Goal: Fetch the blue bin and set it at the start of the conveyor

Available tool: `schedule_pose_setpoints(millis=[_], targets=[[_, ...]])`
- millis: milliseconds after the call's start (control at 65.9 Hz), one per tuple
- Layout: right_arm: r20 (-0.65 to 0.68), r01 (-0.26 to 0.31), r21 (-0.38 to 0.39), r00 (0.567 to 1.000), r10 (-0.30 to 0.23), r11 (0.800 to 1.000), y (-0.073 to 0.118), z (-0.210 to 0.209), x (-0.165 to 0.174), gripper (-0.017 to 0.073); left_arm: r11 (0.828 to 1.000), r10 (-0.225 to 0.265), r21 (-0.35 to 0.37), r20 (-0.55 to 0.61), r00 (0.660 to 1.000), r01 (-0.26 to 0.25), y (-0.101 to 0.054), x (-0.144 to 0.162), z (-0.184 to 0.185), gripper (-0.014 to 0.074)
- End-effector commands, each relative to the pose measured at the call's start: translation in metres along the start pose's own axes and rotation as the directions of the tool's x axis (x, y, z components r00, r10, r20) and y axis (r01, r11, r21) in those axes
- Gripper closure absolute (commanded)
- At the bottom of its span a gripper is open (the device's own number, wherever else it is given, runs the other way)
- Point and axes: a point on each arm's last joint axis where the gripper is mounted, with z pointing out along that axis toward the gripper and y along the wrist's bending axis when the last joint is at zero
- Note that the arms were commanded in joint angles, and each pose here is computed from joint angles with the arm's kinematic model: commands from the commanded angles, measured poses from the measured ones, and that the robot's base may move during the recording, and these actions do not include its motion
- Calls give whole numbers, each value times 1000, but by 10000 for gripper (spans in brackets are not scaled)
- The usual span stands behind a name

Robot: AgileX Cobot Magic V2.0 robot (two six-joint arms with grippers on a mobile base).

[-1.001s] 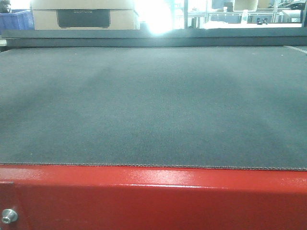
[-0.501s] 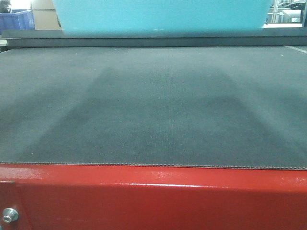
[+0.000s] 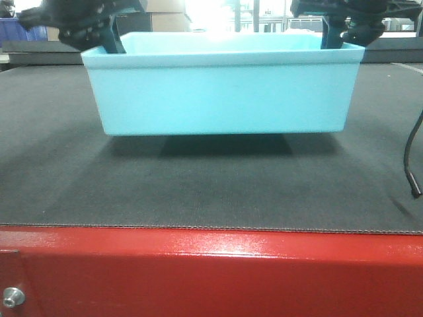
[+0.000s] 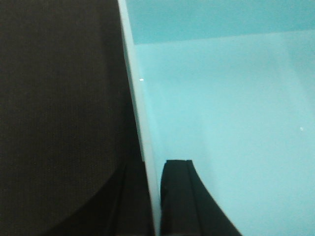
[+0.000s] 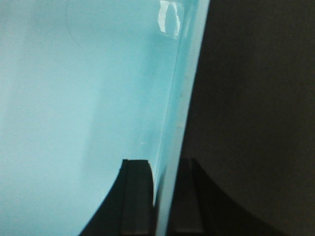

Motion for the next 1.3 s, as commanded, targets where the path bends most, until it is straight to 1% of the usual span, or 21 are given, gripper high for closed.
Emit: schedule_pose_setpoints(millis=[0,61,76,121,152,167,197,243,288,334,394,516,607,668,759,804,910,1017,1138,1214,1290], targets=[[44,22,14,999,-23,1000,-2,-9,-4,413,1000,5,6,35,999,-5,0,-5,-6,503],[54,23,14,998,-24,1000,-2,-14,-5,254,1000,5,6,37,999,-5,-1,-6,-7,364],[56,23,14,998,-24,1000,-2,-15,-5,237,1000,5,6,38,999,-5,-1,-6,-7,323],[65,24,14,998,-25,1000,-1,-19,-5,124,1000,2,9,39,999,-3,-1,-7,-9,171],[73,25,13,997,-26,1000,-1,-24,-5,72,1000,1,11,42,999,-1,-1,-7,-12,104],[75,25,13,997,-26,1000,-1,-25,-5,50,1000,-1,12,40,999,0,-1,-7,-13,36],[81,26,13,996,-27,1000,0,-30,-5,16,1000,-1,11,36,999,0,-1,-7,-15,-42],[93,25,13,995,-27,1000,0,-37,-5,-11,1000,-3,14,40,999,2,-2,-8,-22,-6],[108,25,14,994,-26,1000,0,-47,-5,-8,1000,-2,14,40,999,2,-2,-9,-28,27],[122,22,15,992,-24,1000,-2,-57,-4,11,1000,-2,16,51,999,1,-2,-11,-39,59],[151,18,19,988,-20,1000,-3,-74,-3,75,1000,1,15,61,998,-2,-2,-13,-54,116],[186,2,32,983,-7,999,-10,-109,4,340,999,41,-21,95,995,-39,0,-15,-94,281],[210,-23,46,978,13,999,-19,-129,12,581,995,81,-73,97,992,-74,6,-12,-115,417],[229,-45,58,973,31,997,-26,-138,21,731,994,78,-90,107,991,-68,13,-6,-124,542],[249,-82,78,967,60,994,-38,-144,37,721,994,50,-98,126,991,-38,24,5,-131,708],[251,-96,95,966,70,991,-44,-142,47,721,994,30,-106,124,992,-16,32,14,-131,705],[272,-96,134,961,56,986,-48,-141,73,721,991,-18,-127,123,992,34,49,37,-132,704],[315,-98,140,948,49,985,-47,-136,98,721,987,-42,-151,132,990,62,62,67,-133,704],[383,-102,143,923,40,985,-47,-128,129,721,984,-51,-161,166,985,78,68,99,-135,704],[408,-102,146,912,34,984,-46,-124,151,721,985,-41,-155,232,972,78,67,121,-144,704],[441,-91,164,898,10,982,-45,-122,171,721,986,-34,-143,303,952,81,64,140,-152,704]])
